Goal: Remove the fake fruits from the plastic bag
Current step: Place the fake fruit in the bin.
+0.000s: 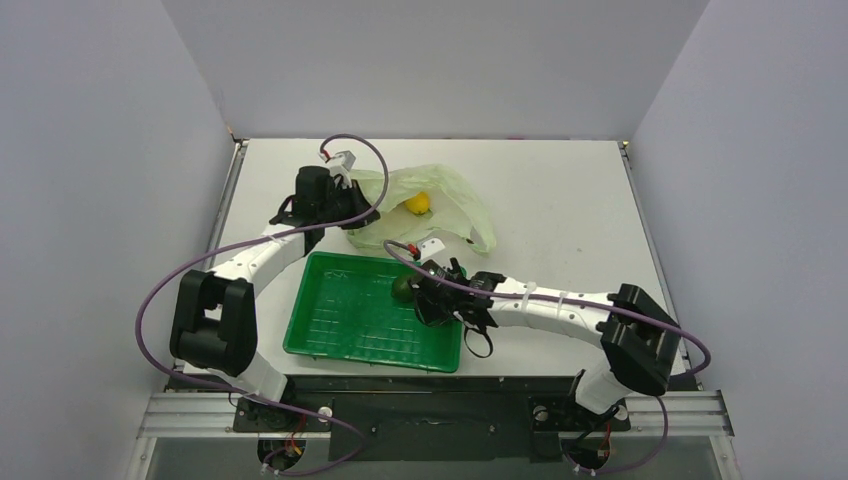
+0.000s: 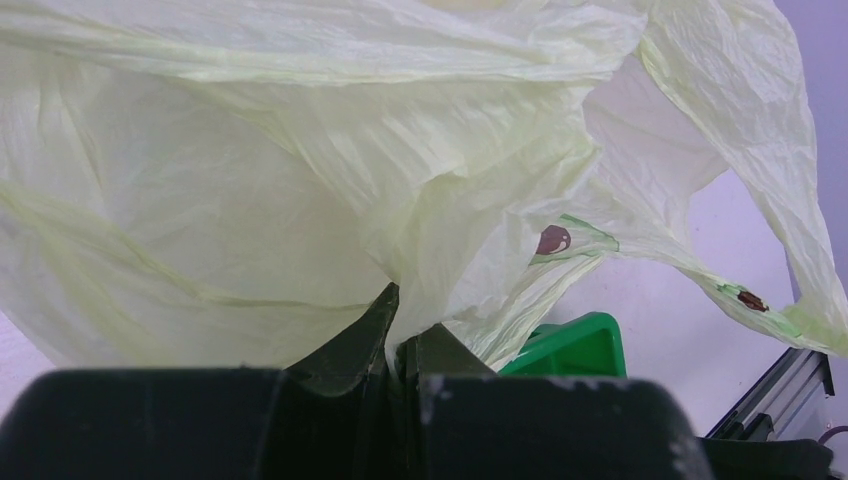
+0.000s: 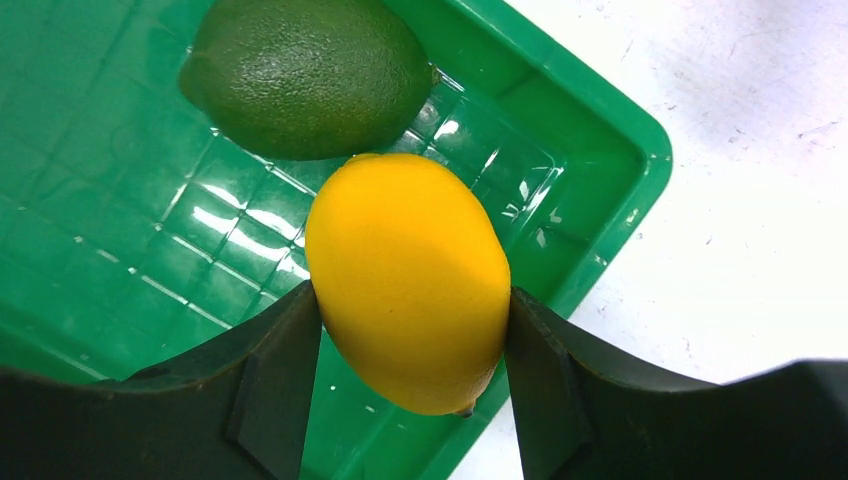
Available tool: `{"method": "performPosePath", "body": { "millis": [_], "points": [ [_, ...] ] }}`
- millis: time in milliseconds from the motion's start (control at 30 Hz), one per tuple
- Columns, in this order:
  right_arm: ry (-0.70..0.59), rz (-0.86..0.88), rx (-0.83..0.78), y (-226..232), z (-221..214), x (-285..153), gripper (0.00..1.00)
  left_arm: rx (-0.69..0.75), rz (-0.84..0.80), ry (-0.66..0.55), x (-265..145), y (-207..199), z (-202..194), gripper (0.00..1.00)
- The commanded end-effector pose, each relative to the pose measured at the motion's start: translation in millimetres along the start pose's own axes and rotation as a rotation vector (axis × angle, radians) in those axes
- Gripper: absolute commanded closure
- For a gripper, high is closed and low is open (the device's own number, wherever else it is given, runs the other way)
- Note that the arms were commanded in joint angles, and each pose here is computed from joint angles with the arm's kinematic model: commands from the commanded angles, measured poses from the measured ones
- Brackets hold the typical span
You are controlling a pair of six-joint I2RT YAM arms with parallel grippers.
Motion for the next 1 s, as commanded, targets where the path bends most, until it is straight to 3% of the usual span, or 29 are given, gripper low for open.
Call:
{"method": "performPosePath", "body": {
  "millis": [0,100,300,600,700,767,867,967],
  "points": [
    [-0.046,-0.024,0.000,8,17,6,0.62,0.062,-0.022,-0.060,-15,-16,23,1.00],
    [-0.055,-0.021,-0.005,12,17,8,0.49,0.067,-0.027,-0.062,-16,-18,23,1.00],
    [-0.088,0.000,-0.005,15,24,-3,0.35,0.073,-0.034,-0.067,-18,-20,24,1.00],
    [-0.200,0.064,0.025,22,56,-35,0.29,0.080,-0.047,-0.081,-22,-25,28,1.00],
    [-0.261,0.074,0.048,24,78,-45,0.30,0.088,-0.049,-0.091,-24,-26,29,1.00],
    [-0.294,0.072,0.059,24,93,-47,0.36,0.094,-0.057,-0.100,-26,-28,31,1.00],
    [-0.349,0.069,0.098,24,115,-39,0.53,0.105,-0.075,-0.122,-28,-32,35,1.00],
    [-0.402,0.067,0.167,17,140,-26,0.57,0.099,-0.097,-0.129,-27,-35,34,1.00]
  ]
}}
Point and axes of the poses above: each gripper's point midway between its finger pads, its own x axis out along the fingers, its own y axis along the line the jaws close on, z = x × y, the point moved 3 cm from there along -x, back along the fingers, and after that the axes turned 7 degrees about x, right-handed, at the moved point
